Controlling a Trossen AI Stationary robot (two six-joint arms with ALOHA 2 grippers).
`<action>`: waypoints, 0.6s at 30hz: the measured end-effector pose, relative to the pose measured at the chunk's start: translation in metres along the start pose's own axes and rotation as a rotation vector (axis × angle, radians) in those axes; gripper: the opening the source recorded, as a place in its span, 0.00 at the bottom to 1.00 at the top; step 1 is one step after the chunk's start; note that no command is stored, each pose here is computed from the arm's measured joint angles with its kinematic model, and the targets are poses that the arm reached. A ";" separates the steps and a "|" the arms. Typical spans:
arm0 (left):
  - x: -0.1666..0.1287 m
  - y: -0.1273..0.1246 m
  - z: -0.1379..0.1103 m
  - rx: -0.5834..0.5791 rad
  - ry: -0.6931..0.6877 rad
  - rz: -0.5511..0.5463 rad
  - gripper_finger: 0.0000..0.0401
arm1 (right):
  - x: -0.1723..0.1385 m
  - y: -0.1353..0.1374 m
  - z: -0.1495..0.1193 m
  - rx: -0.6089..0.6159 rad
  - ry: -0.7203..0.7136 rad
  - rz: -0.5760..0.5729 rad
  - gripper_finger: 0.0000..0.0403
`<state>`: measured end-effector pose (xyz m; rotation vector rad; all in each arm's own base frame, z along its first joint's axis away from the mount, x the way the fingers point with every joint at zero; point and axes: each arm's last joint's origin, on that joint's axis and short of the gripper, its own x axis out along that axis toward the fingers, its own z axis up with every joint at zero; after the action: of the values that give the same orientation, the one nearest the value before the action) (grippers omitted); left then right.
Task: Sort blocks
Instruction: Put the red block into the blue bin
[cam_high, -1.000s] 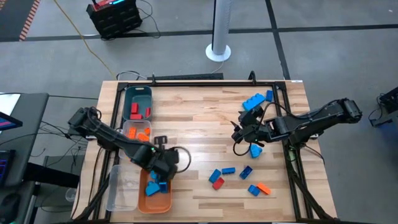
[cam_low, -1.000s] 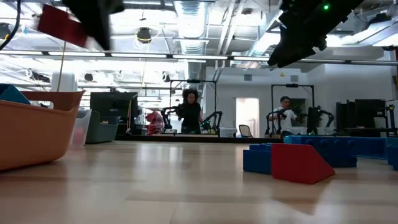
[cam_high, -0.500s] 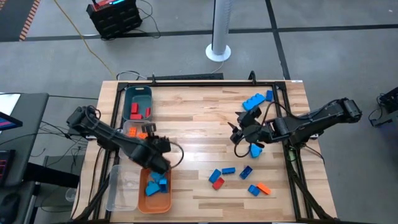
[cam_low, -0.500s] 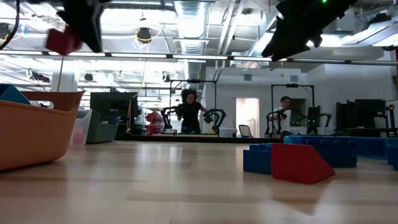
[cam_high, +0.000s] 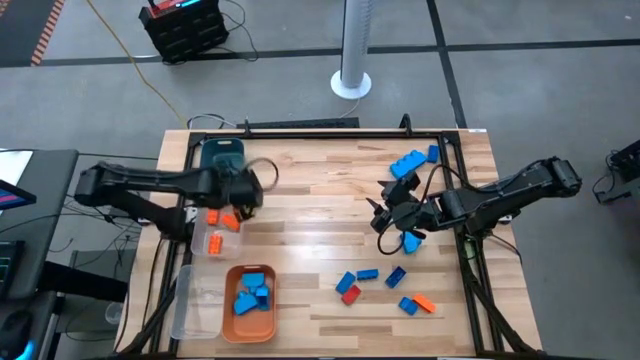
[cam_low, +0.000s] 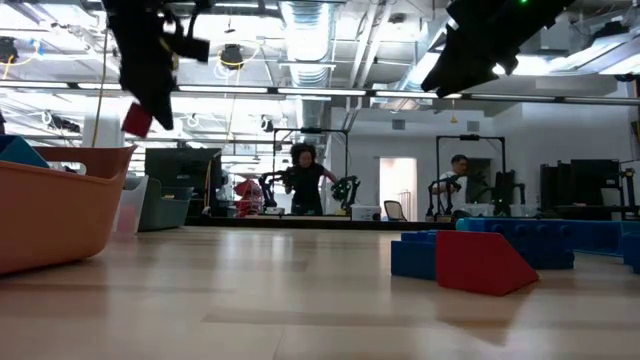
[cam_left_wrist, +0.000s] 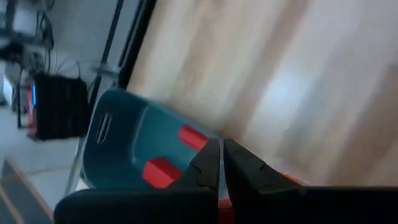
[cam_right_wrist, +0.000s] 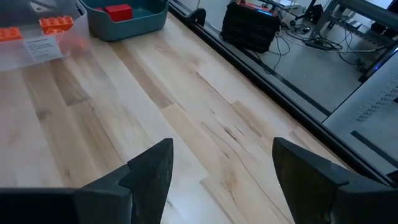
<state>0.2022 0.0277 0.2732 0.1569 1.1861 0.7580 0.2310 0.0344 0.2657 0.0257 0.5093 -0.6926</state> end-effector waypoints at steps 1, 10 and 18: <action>0.008 0.007 -0.002 -0.024 0.011 0.015 0.02 | 0.000 0.000 0.000 0.000 -0.001 0.000 0.70; 0.065 0.059 -0.011 -0.213 0.144 0.321 0.02 | 0.000 0.001 0.001 0.002 -0.009 0.004 0.70; 0.104 0.087 -0.016 -0.270 0.310 0.402 0.09 | 0.000 0.000 0.001 -0.002 -0.007 0.003 0.70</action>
<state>0.1657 0.1514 0.2289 0.0531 1.3470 1.3247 0.2317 0.0345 0.2664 0.0225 0.5031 -0.6890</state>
